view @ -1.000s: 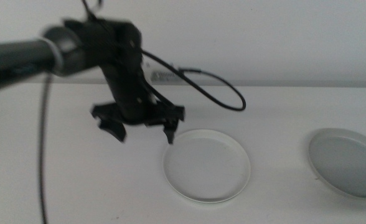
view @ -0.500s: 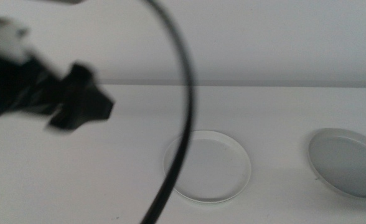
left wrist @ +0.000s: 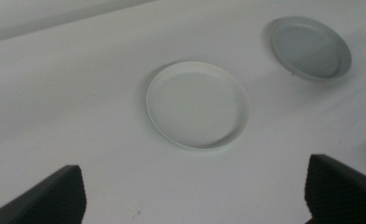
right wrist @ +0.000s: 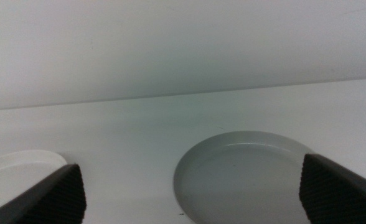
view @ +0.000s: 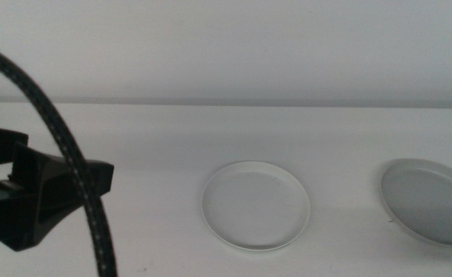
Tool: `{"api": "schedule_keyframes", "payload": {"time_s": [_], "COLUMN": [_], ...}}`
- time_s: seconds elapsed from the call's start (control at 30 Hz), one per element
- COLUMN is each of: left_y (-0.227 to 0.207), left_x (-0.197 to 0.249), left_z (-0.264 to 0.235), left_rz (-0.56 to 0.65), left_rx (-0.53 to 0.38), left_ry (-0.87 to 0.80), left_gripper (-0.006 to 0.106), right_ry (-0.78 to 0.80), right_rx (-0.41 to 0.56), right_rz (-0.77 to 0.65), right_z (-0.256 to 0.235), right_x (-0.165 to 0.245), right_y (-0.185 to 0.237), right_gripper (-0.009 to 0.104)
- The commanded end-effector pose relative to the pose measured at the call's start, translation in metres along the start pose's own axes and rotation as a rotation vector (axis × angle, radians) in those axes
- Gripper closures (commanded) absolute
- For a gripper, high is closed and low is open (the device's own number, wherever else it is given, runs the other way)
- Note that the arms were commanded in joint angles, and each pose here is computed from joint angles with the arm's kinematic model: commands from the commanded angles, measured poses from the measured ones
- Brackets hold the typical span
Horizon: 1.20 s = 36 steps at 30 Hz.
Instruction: Stack the three bowls on top of each other.
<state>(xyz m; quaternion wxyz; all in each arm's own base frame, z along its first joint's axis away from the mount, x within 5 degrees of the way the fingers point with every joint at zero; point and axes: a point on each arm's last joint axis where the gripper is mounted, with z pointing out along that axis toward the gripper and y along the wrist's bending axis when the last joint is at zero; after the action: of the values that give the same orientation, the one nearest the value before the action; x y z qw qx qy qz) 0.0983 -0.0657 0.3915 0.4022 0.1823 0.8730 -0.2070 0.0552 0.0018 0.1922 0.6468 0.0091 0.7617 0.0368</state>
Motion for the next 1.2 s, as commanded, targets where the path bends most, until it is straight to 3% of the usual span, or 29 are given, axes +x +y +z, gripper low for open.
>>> {"api": "schedule_keyframes", "payload": {"time_s": [0.0, 0.23, 0.37, 0.5, 0.57, 0.73, 0.9, 1.17], "left_y": [-0.001, -0.001, -0.001, 0.0, 0.0, 0.0, -0.001, -0.001], "left_x": [-0.002, -0.002, -0.002, -0.002, -0.002, -0.002, -0.002, -0.002], "left_z": [0.0, 0.0, 0.0, 0.0, 0.0, 0.0, 0.0, 0.0], "left_rz": [0.002, 0.001, 0.001, 0.006, 0.006, 0.006, 0.004, 0.004], "left_rx": [0.008, 0.01, 0.01, 0.002, 0.002, 0.002, 0.005, 0.005], "left_ry": [-0.029, -0.034, -0.036, -0.036, -0.036, -0.036, -0.036, -0.036], "left_gripper": [0.007, 0.007, 0.007, 0.007, 0.007, 0.007, 0.007, 0.007], "right_ry": [-0.008, -0.04, -0.056, -0.036, 0.089, 0.593, 0.779, 1.024], "right_rx": [0.006, 0.002, -0.006, -0.001, 0.027, 0.135, 0.162, 0.232], "right_rz": [-0.014, -0.014, 0.062, 0.148, 0.144, 0.138, 0.103, 0.049], "right_z": [0.001, 0.001, 0.0, -0.005, -0.003, 0.019, 0.046, 0.093], "right_x": [0.012, 0.009, 0.003, -0.04, -0.066, -0.115, -0.14, -0.127], "right_y": [-0.001, -0.001, 0.0, 0.003, 0.004, 0.005, 0.006, -0.001], "right_gripper": [0.003, 0.003, 0.003, 0.003, 0.003, 0.003, 0.003, 0.004]}}
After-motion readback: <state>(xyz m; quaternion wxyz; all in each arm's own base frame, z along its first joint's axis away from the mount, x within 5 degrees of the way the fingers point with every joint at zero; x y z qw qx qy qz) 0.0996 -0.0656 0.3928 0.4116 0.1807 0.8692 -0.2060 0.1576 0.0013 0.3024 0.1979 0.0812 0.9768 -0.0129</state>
